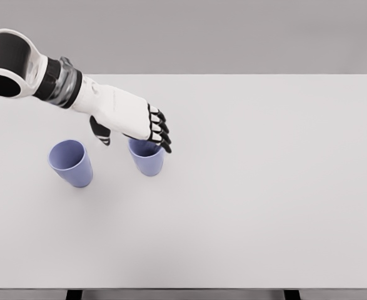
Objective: Place the right cup on the left cup with left arm
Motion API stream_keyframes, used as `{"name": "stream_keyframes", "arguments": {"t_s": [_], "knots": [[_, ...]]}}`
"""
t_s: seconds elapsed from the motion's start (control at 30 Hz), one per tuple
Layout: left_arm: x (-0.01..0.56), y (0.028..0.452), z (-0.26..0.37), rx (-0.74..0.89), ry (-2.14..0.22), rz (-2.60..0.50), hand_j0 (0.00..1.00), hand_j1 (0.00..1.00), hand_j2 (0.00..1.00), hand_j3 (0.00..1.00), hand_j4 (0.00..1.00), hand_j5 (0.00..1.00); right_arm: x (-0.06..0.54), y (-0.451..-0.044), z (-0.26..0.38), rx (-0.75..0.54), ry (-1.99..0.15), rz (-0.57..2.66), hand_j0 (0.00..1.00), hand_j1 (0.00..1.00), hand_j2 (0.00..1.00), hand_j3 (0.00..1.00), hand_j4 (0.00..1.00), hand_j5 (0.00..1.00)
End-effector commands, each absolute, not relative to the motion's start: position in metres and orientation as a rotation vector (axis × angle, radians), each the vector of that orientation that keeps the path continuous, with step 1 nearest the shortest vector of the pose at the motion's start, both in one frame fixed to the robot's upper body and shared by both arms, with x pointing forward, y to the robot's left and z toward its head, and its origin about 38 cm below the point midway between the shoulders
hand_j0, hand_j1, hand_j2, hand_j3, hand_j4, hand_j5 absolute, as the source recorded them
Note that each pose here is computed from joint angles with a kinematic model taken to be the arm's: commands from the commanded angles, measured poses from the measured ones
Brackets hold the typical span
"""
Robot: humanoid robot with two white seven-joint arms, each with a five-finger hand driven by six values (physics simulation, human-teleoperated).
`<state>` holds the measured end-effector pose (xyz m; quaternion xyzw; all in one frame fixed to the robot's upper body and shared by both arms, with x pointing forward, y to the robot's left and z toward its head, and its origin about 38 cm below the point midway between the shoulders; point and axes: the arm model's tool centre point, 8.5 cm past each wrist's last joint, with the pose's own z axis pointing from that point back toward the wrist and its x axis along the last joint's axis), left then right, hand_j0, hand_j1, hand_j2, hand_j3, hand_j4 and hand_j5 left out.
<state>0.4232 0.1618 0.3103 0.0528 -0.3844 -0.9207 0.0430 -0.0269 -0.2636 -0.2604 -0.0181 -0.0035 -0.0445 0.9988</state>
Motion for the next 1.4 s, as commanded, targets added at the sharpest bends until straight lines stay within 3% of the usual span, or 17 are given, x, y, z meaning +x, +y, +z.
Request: {"name": "stream_keyframes", "arguments": {"t_s": [0.0,1.37], "knots": [[0.424,0.16,0.314,0.172,-1.193,-2.808,1.0,1.0,1.0,1.0,1.0,1.0,-0.027,-0.264,-0.26,-0.036,-0.007,-0.089,1.0,1.0,1.0,1.0,1.0,1.0],[0.444,0.146,0.255,0.194,-1.066,-2.649,1.0,1.0,1.0,1.0,1.0,1.0,-0.027,-0.264,-0.26,-0.036,-0.007,-0.089,1.0,1.0,1.0,1.0,1.0,1.0]]}}
